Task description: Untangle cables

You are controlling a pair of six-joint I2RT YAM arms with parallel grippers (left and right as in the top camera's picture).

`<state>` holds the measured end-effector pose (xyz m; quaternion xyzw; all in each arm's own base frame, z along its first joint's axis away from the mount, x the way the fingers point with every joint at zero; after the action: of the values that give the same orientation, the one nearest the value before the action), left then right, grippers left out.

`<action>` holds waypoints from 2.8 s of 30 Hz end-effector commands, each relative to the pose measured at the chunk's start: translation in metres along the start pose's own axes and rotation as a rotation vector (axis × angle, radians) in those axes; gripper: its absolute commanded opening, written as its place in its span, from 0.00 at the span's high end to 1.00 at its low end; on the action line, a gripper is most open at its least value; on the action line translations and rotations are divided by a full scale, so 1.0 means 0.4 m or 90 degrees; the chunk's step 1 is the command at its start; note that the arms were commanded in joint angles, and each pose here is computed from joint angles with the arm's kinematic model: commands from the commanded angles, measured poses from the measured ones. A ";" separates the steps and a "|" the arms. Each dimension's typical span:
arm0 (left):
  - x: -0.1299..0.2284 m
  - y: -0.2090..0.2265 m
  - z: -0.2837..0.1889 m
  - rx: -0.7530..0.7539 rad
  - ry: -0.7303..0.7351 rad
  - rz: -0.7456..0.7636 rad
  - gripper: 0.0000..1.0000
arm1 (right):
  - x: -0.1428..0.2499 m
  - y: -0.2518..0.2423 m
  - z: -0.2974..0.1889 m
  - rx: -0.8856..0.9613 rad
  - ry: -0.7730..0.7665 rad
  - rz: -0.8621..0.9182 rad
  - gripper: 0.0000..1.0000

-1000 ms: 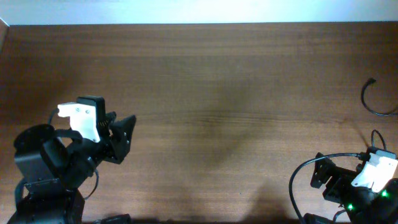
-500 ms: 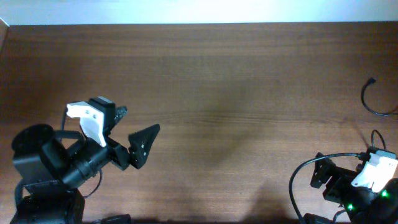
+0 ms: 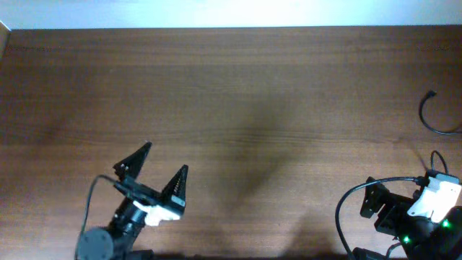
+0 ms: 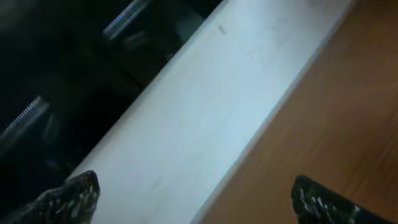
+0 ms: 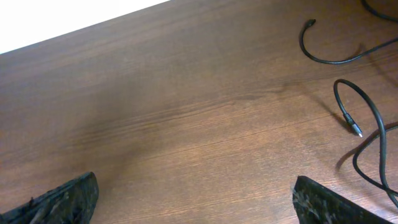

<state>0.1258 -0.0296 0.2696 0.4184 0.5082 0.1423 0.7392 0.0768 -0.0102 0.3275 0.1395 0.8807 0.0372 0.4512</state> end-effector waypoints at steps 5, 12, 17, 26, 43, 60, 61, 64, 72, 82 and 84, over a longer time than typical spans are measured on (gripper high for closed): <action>0.091 -0.091 -0.006 -0.040 -0.011 0.035 0.01 | 0.001 0.000 -0.002 0.002 -0.003 -0.001 0.01; 0.190 -0.094 -0.020 -0.177 0.207 -0.178 0.01 | 0.001 0.000 -0.002 0.002 -0.003 -0.001 0.01; 0.242 -0.125 -0.034 -0.231 0.286 -0.363 0.01 | 0.000 0.000 -0.002 0.002 -0.003 -0.001 0.01; 0.251 -0.132 -0.037 -0.284 0.271 -0.580 0.01 | 0.000 0.000 -0.002 0.002 -0.003 -0.001 0.01; 0.251 -0.132 -0.037 -0.268 0.284 -0.515 0.01 | 0.000 0.000 -0.002 0.002 -0.003 -0.001 0.01; 0.251 -0.132 -0.037 -0.268 0.284 -0.515 0.01 | 0.044 0.003 -0.023 -0.041 -0.214 -0.065 0.01; 0.251 -0.132 -0.037 -0.268 0.284 -0.515 0.01 | 0.048 0.005 -0.004 -0.065 -0.275 -0.076 0.01; 0.251 -0.132 -0.037 -0.268 0.284 -0.515 0.01 | 0.072 0.003 0.078 -0.106 -0.388 -0.091 0.01; 0.251 -0.132 -0.037 -0.268 0.284 -0.515 0.01 | 0.103 0.006 0.240 -0.150 -0.498 -0.102 0.01; 0.251 -0.132 -0.037 -0.268 0.284 -0.515 0.01 | 0.175 -0.004 0.335 -0.109 -0.470 -0.078 0.01; 0.251 -0.132 -0.037 -0.268 0.284 -0.515 0.01 | 0.187 -0.011 0.347 -0.087 -0.442 -0.077 0.01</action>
<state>0.1459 0.0091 0.1660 -0.0146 0.7337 0.0228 0.6789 0.1461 0.0005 0.1920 0.0436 0.6683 0.0337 0.7418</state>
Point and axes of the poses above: each gripper's point midway between its finger pads, its own z axis out along the fingers, its own y axis along the line the jaws close on, x = y × z, the point moved 10 cm from there along -z, back along the fingers
